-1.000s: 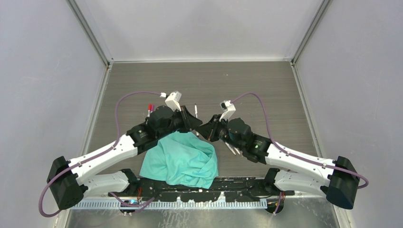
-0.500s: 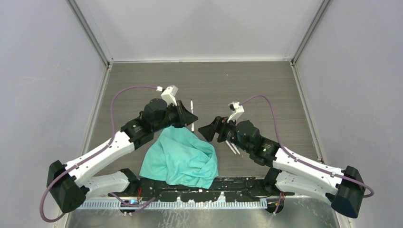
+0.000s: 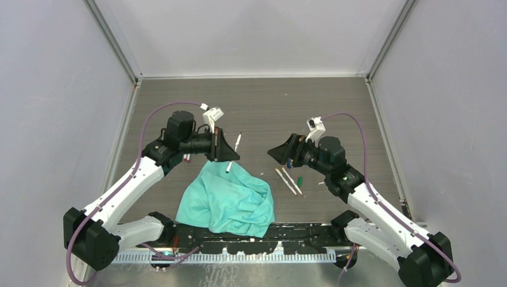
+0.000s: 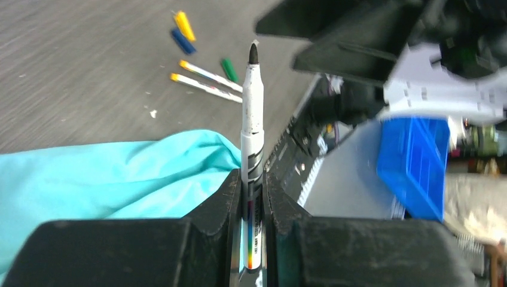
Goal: Insert the pens into the pen caps
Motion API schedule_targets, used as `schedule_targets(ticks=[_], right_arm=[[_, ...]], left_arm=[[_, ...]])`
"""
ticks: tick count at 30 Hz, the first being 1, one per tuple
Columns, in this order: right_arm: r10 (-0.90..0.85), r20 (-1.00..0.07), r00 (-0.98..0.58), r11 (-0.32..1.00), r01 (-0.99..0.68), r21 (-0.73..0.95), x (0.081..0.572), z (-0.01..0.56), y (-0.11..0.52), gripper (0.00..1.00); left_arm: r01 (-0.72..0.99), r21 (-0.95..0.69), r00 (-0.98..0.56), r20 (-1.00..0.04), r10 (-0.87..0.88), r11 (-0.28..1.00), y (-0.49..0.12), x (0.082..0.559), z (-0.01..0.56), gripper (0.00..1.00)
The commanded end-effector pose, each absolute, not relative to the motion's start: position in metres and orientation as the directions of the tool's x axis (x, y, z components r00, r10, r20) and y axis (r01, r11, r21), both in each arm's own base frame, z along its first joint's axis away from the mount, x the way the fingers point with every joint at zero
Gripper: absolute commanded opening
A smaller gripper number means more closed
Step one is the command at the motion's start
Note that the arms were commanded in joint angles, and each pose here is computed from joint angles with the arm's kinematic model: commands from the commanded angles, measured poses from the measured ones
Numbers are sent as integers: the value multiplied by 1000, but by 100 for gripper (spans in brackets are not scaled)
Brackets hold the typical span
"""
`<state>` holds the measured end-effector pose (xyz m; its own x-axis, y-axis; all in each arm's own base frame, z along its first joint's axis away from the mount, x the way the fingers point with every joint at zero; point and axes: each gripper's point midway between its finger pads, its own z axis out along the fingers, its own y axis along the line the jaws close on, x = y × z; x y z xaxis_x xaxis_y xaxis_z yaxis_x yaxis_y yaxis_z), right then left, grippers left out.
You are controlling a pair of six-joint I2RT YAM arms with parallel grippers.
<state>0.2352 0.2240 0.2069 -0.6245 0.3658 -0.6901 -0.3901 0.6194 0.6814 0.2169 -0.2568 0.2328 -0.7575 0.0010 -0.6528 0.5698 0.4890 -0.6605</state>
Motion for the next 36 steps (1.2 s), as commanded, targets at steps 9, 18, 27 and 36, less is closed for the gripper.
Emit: schedule_targets(ticks=[9, 18, 27, 36], right_arm=[[267, -732, -627, 880, -150, 450, 261, 195, 167, 78], [199, -629, -752, 971, 61, 233, 250, 128, 127, 66], [149, -568, -810, 969, 6, 246, 256, 90, 147, 48], [104, -583, -806, 975, -32, 219, 290, 78, 164, 39]], left_arm=[[800, -432, -554, -798, 236, 416, -240, 188, 241, 0], [821, -281, -498, -778, 383, 498, -240, 179, 206, 0], [831, -246, -477, -777, 411, 499, -243, 174, 201, 0], [828, -232, -471, -782, 408, 511, -240, 176, 202, 0]])
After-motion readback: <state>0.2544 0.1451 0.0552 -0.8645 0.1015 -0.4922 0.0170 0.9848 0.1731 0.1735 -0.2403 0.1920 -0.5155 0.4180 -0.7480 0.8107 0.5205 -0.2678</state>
